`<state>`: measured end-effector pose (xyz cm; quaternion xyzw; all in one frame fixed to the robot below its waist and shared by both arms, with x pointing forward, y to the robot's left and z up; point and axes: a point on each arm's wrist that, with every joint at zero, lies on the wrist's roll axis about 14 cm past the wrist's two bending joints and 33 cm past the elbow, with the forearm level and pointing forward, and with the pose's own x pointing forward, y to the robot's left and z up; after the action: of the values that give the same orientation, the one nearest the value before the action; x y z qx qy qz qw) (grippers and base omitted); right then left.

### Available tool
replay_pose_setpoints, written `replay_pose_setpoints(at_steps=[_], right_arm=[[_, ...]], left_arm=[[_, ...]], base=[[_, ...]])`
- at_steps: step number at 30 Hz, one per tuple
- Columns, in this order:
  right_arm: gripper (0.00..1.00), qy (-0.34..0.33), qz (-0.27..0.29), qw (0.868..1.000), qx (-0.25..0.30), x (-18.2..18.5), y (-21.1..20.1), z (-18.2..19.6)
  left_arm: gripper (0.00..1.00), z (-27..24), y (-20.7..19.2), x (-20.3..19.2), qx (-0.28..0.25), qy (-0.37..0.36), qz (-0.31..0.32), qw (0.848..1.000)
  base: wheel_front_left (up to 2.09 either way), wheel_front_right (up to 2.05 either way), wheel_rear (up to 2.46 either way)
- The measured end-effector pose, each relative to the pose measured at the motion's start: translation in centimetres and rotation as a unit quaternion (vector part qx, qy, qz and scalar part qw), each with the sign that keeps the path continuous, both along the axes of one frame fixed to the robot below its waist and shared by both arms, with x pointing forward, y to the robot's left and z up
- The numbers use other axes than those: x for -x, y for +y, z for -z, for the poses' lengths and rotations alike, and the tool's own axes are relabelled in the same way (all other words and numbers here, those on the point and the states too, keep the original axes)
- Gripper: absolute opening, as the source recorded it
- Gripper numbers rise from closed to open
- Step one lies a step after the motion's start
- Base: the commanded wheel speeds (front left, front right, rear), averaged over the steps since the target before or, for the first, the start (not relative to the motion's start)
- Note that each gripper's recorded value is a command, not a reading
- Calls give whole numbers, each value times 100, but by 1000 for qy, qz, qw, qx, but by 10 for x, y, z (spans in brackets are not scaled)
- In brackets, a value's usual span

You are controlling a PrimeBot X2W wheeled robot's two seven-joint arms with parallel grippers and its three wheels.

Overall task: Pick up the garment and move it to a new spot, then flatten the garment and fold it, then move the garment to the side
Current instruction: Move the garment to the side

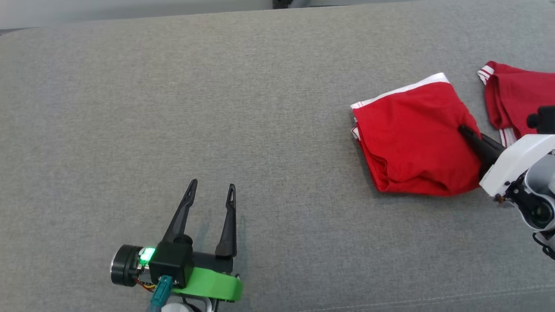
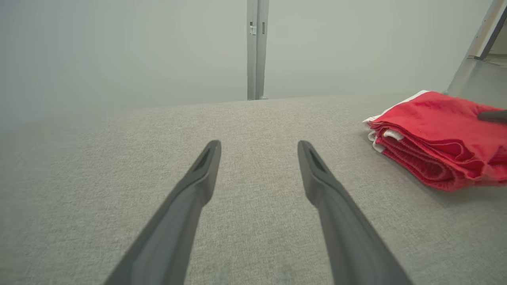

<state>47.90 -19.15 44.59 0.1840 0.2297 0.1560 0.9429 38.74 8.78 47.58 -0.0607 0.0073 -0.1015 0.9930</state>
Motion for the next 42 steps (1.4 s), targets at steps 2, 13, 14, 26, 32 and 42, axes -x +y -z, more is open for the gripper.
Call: replay_pose_setpoints(at_steps=[2,13,14,26,32,42], right_arm=[[0,-8,17,1000,14,1,-19,-4],[0,-41,97,990,97,-5,-107,-9],[0,-42,100,989,103,-7,-111,-8],[0,-35,136,968,210,-22,-184,-1],[0,-33,131,960,245,-31,-198,1],[0,-23,130,950,282,-38,-214,7]], left_arm=[[100,1,-10,-7,-2,-3,19,1000],[100,21,-53,-40,5,3,93,996],[100,24,-56,-43,6,4,98,995],[100,55,-72,-64,19,25,125,992],[100,64,-71,-70,16,30,124,992],[100,70,-68,-74,11,32,124,992]], base=[[0,0,0],[0,0,0],[0,0,0],[0,0,0],[0,0,0],[0,0,0]])
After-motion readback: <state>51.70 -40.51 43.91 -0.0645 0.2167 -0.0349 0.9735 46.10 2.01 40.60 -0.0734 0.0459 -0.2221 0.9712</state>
